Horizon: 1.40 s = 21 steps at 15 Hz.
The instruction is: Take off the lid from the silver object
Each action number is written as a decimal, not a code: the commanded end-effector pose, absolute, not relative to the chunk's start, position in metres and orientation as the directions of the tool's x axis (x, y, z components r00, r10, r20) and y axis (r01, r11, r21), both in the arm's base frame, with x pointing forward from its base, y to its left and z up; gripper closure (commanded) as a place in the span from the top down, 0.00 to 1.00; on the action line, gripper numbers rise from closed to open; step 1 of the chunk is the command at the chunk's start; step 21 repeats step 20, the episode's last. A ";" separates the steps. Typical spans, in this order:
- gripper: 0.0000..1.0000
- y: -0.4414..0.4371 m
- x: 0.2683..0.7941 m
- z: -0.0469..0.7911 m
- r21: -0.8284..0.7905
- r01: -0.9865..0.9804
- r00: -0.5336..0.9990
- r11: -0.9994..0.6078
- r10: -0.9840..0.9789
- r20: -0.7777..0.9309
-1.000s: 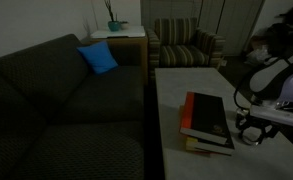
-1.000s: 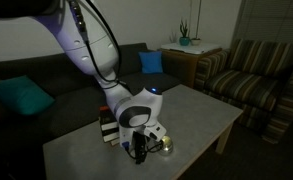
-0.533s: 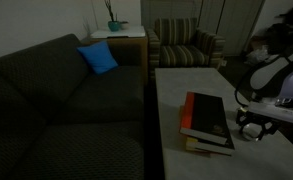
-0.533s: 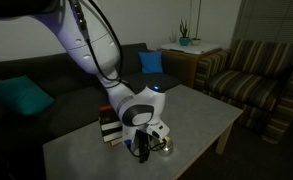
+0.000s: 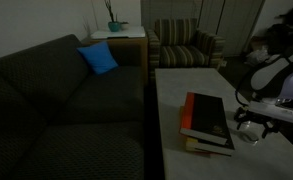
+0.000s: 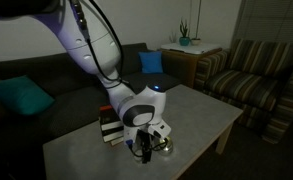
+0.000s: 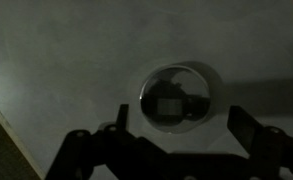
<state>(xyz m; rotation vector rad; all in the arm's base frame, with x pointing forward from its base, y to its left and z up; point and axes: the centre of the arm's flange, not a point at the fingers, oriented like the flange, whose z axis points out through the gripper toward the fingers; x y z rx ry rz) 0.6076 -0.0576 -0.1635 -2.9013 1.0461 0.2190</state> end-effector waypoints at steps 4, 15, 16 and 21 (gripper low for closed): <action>1.00 -0.060 0.603 -0.155 -0.037 -0.624 0.781 -0.780 -0.622 -0.053; 1.00 -0.042 0.590 -0.112 -0.039 -0.557 0.802 -0.830 -0.549 0.234; 1.00 -0.041 0.591 -0.108 -0.030 -0.551 0.804 -0.834 -0.540 0.250; 1.00 -0.033 0.591 -0.091 0.028 -0.518 0.822 -0.855 -0.489 0.293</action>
